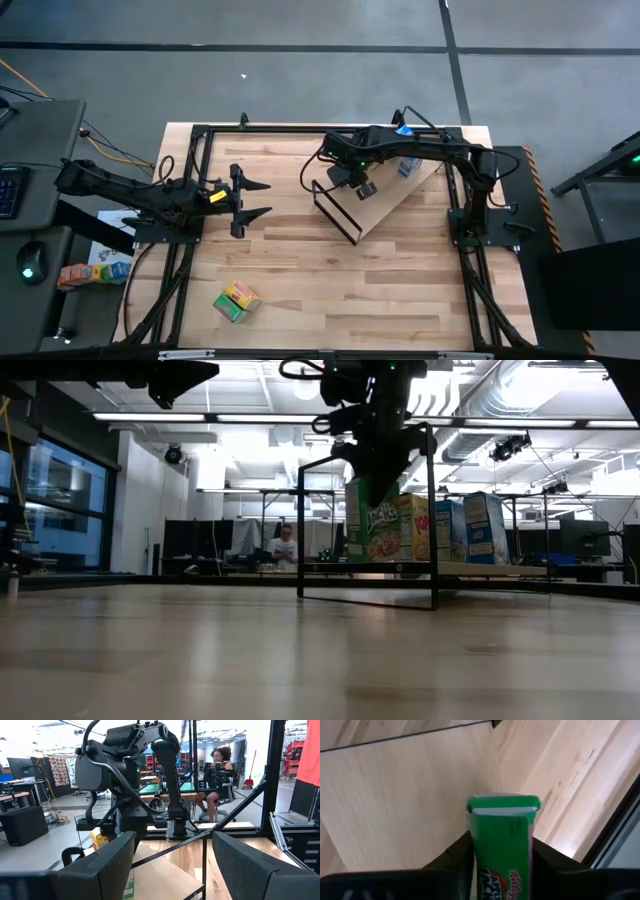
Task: Stack cereal on shelf
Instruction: Put the right green cereal box on the shelf, then put the yellow cereal box on the shelf aligned with the yellow cereal box
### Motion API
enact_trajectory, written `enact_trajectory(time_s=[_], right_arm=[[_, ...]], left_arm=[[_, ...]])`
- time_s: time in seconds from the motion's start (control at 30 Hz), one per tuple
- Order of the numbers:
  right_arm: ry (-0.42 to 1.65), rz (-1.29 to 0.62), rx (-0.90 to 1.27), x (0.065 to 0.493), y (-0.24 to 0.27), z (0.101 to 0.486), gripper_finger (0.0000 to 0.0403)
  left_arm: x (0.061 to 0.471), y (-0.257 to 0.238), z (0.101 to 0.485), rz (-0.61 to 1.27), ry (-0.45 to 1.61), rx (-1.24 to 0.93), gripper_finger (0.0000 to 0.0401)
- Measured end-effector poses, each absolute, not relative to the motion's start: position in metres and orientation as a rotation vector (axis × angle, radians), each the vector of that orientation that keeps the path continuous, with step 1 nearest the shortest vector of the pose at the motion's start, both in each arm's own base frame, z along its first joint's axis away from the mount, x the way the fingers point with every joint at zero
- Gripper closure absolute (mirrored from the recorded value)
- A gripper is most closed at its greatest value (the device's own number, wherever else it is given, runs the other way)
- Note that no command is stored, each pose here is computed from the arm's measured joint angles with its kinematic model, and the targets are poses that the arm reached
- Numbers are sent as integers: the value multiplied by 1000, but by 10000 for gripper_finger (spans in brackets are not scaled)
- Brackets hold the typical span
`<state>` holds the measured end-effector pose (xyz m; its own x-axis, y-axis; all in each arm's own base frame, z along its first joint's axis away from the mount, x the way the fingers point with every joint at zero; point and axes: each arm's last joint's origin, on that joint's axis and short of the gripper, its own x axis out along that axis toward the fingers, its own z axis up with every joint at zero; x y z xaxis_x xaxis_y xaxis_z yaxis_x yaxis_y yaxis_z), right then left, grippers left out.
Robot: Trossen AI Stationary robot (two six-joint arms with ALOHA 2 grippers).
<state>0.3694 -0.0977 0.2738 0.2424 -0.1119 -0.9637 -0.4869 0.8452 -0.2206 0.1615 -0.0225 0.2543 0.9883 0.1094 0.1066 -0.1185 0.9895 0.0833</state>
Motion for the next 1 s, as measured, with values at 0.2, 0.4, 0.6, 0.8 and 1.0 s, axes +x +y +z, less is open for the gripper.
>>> enact_trajectory(time_s=[0.2, 0.4, 0.6, 0.8, 1.0], right_arm=[[1315, 258, -536, 370, -98, 274, 227], [1352, 226, -568, 369, -99, 274, 183], [1404, 204, -596, 363, -99, 280, 167], [1458, 180, -570, 357, -98, 299, 167], [1521, 76, -429, 343, -94, 329, 167]], left_arm=[[161, -22, 254, 114, -102, 102, 142], [161, -23, 254, 114, -102, 108, 142], [161, -22, 254, 115, -102, 108, 142], [161, -22, 254, 115, -101, 114, 142], [161, -22, 254, 116, -100, 127, 142]])
